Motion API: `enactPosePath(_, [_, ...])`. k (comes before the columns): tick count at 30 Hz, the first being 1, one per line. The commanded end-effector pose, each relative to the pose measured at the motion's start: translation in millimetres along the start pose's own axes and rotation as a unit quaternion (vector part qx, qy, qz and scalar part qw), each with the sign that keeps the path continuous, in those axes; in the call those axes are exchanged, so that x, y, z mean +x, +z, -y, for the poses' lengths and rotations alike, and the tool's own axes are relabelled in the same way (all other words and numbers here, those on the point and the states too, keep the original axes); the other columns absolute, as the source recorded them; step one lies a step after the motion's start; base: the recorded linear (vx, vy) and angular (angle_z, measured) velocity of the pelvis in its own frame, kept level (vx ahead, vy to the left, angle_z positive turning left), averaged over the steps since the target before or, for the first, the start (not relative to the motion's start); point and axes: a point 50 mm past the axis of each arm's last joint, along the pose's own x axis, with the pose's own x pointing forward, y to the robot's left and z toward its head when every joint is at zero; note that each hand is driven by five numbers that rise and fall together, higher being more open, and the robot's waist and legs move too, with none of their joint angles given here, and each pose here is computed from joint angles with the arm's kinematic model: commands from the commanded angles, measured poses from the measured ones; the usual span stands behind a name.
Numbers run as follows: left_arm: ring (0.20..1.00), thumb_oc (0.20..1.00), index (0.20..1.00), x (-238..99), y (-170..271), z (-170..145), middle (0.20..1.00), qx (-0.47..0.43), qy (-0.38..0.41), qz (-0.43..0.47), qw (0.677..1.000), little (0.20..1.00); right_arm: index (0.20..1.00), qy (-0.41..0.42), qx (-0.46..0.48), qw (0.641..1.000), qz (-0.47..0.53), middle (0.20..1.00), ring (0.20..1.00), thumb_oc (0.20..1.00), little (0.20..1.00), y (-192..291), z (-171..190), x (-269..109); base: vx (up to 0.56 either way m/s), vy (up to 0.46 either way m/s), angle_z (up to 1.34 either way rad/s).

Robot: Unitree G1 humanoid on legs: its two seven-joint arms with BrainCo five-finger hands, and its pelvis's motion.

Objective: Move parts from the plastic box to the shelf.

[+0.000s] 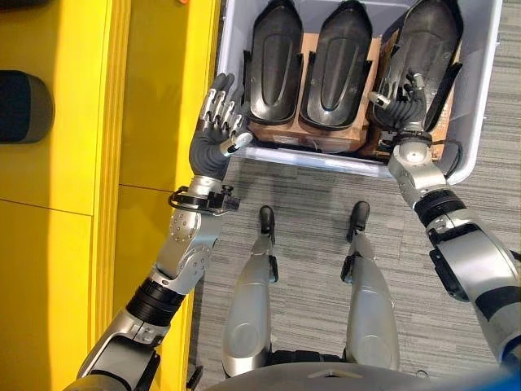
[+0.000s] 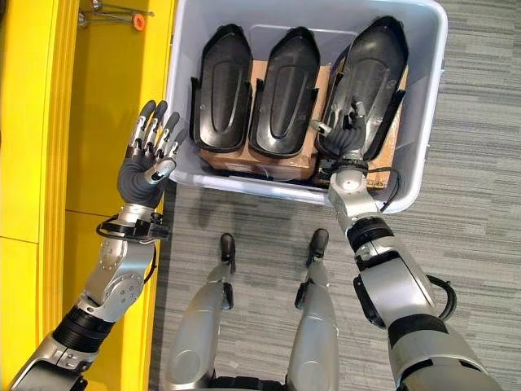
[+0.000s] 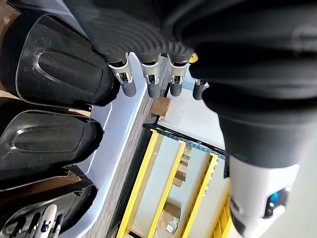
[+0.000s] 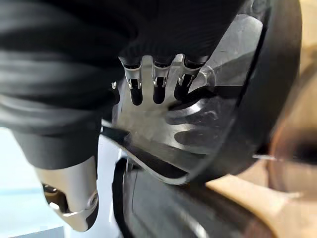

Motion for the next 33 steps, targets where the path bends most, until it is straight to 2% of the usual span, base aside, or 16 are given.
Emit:
enactPosePath(1, [1.0, 1.0, 1.0, -3.8, 25.4, 6.6, 1.0, 0.009, -0.028, 0.059, 0.998, 1.0, 1.0, 0.069, -0.003, 0.997, 0.016, 1.0, 1.0, 1.0, 1.0, -0.4, -30.6, -13.7, 0.0, 0.0, 0.0])
enactPosePath(11, [1.0, 1.0, 1.0, -5.7, 24.8, 3.8, 1.0, 0.016, -0.022, 0.056, 0.998, 1.0, 1.0, 0.108, 0.003, 0.994, 0.023, 1.0, 1.0, 1.0, 1.0, -10.0, -43.1, -33.4, 0.01, 0.003, 0.04])
enactPosePath(18, [1.0, 1.0, 1.0, -8.2, 25.0, 1.7, 1.0, 0.02, -0.018, 0.053, 0.998, 1.0, 1.0, 0.099, -0.003, 0.995, 0.02, 1.0, 1.0, 1.0, 1.0, -18.7, -33.0, -39.3, 0.0, 0.0, 0.0])
enactPosePath(26, [1.0, 1.0, 1.0, -15.1, 20.0, -6.1, 1.0, 0.025, -0.009, 0.033, 0.999, 1.0, 1.0, 0.121, -0.003, 0.993, -0.014, 1.0, 1.0, 1.0, 1.0, -47.5, -25.5, -64.8, 0.0, -0.001, 0.0])
enactPosePath(33, [1.0, 1.0, 1.0, -19.3, 20.7, -12.3, 1.0, 0.041, -0.003, 0.027, 0.999, 1.0, 1.0, 0.113, 0.01, 0.992, 0.059, 1.0, 1.0, 1.0, 1.0, -23.0, -6.3, -72.5, 0.0, 0.001, 0.01])
